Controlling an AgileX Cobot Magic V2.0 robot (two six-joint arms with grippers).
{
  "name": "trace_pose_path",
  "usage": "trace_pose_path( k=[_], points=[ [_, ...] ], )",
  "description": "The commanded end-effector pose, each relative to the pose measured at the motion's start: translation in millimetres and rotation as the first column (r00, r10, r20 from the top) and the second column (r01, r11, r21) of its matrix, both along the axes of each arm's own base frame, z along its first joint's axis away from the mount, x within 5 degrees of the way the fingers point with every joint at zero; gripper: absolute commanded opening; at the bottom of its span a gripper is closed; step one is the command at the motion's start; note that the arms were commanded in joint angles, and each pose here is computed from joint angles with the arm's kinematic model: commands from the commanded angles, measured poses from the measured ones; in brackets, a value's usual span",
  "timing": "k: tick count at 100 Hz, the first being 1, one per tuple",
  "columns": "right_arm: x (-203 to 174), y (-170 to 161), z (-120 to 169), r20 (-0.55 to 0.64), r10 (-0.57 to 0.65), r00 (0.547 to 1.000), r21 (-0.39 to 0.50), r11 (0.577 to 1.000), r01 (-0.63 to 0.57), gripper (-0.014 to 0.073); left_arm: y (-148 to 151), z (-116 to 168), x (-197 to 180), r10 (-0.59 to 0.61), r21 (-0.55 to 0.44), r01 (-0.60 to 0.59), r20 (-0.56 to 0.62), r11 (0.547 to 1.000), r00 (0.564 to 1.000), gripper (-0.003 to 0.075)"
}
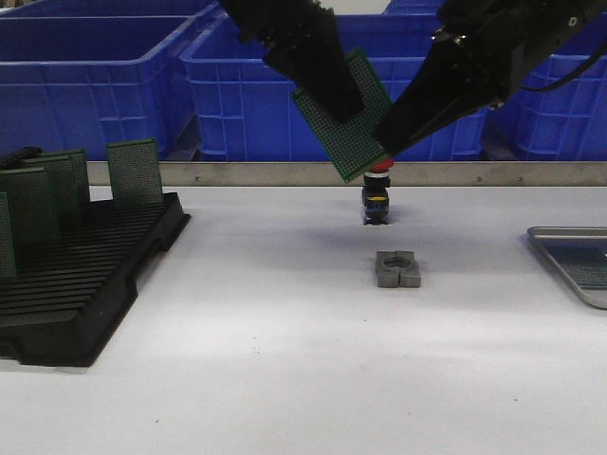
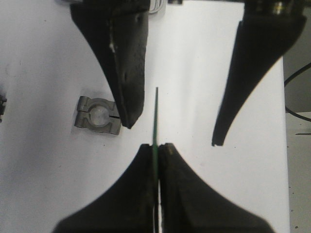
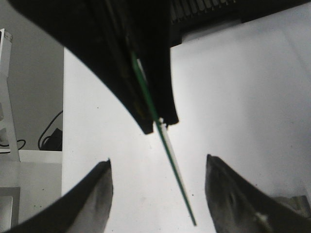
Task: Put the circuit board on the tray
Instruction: 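Reach the right gripper to the held board and grasp its edge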
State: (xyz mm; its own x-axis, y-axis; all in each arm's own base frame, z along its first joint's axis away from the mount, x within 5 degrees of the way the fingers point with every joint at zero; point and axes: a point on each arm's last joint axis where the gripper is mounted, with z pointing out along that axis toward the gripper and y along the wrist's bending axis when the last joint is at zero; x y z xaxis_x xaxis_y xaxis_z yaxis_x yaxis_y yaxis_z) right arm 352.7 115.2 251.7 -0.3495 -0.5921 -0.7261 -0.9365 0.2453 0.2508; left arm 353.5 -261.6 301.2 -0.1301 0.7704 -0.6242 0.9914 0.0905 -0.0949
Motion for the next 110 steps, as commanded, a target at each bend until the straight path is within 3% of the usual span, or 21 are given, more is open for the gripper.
trace_pose_path(
  k=[1,15,37,51,81,88,95,110],
  points=[
    [-2.8,5.1,25.3,0.054,0.007,0.999,0.072,0.997,-0.011,0.0443,1.6,39.3,-17.6,-0.027,-0.076,0.029,0.026,0.997,0.999,-0.0018],
    [-2.5,5.2,24.6,0.052,0.006,0.999,0.073,0.997,-0.010,0.0407,1.6,39.3,-17.6,-0.026,-0.076,0.028,0.026,0.997,0.999,-0.0018],
    [-2.3,5.1,24.6,0.053,0.005,0.999,0.072,0.997,-0.009,0.0153,1.6,39.3,-17.6,-0.025,-0.076,0.027,0.025,0.997,0.999,-0.0018],
    [-2.3,5.1,24.6,0.053,0.005,0.999,0.072,0.997,-0.009,0.0038,1.6,39.3,-17.6,-0.025,-0.076,0.027,0.025,0.997,0.999,-0.0018],
    [-2.0,5.1,24.6,0.055,0.002,0.998,0.072,0.997,-0.006,-0.0060,1.6,39.3,-17.6,-0.025,-0.076,0.027,0.025,0.997,0.999,-0.0002],
    [-1.9,5.1,24.6,0.056,0.001,0.998,0.072,0.997,-0.005,-0.0060,1.6,39.3,-17.6,-0.025,-0.076,0.027,0.025,0.997,0.999,0.0060],
    [-1.8,5.1,24.6,0.056,0.000,0.998,0.072,0.997,-0.004,-0.0060,1.6,39.3,-17.6,-0.025,-0.076,0.027,0.025,0.997,0.999,0.0176],
    [-1.8,5.1,24.6,0.056,0.000,0.998,0.072,0.997,-0.004,-0.0060,1.6,39.3,-17.6,-0.025,-0.076,0.027,0.025,0.997,0.999,0.0529]
  ],
)
